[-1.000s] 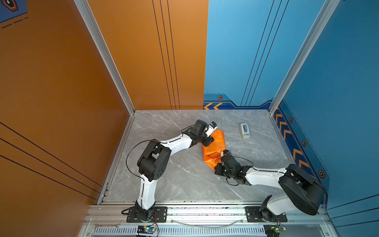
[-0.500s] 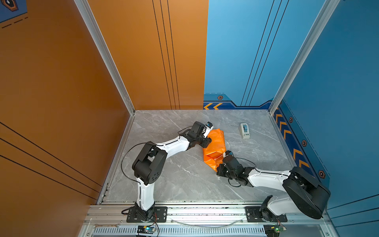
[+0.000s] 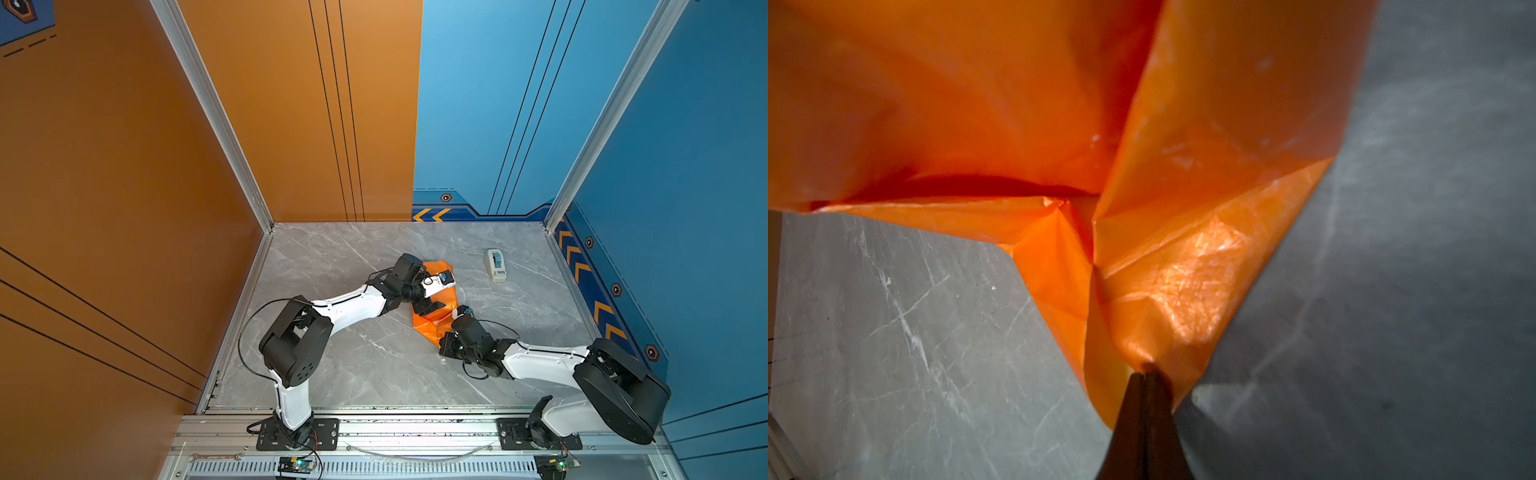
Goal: Wrap a gift box in wrapping paper
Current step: Fold the wrapping paper for the gift box.
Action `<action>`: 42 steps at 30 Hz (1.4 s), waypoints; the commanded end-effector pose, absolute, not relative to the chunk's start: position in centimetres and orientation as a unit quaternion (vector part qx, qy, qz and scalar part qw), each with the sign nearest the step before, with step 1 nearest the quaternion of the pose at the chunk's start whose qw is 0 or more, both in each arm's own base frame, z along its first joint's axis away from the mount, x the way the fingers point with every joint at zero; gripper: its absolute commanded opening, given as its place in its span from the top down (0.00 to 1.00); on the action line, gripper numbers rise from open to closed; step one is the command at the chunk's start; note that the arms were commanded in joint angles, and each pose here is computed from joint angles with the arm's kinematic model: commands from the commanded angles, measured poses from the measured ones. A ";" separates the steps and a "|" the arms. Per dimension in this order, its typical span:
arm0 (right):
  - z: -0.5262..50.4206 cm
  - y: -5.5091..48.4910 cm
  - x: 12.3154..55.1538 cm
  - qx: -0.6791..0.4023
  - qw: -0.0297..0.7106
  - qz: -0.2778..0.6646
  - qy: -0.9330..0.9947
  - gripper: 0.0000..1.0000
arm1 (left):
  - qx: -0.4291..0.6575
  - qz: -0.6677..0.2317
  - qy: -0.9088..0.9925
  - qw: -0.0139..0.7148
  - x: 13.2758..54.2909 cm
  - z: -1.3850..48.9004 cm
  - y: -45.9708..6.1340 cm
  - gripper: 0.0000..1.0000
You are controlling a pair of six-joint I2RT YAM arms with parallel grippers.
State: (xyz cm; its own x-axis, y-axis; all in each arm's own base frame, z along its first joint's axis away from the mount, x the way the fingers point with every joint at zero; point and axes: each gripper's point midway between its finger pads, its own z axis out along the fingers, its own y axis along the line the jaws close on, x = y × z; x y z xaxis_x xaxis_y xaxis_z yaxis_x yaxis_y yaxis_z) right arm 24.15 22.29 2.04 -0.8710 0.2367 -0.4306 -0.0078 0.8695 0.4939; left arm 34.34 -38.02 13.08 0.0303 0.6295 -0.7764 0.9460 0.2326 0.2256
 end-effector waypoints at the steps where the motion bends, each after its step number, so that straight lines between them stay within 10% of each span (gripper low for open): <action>1: 0.0 20.0 22.8 0.069 0.229 0.198 0.951 0.99 | 0.630 -0.156 0.642 0.407 34.5 11.7 -38.6 0.26; 21: 0.2 20.0 22.9 0.070 0.233 0.199 0.949 0.99 | 0.604 -0.117 0.679 0.401 35.4 8.6 -39.1 0.42; 42: 0.6 19.9 23.1 0.069 0.239 0.199 0.948 0.99 | 0.584 -0.103 0.702 0.395 33.5 10.0 -31.8 0.17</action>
State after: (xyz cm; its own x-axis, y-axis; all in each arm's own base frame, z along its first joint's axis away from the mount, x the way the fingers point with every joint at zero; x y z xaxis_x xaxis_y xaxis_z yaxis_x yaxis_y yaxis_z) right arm 24.22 21.87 2.09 -0.8636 0.2422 -0.4423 -0.0004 0.8768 0.4808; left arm 34.61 -33.12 12.90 0.0219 0.6742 -0.7382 0.8899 0.3234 0.3217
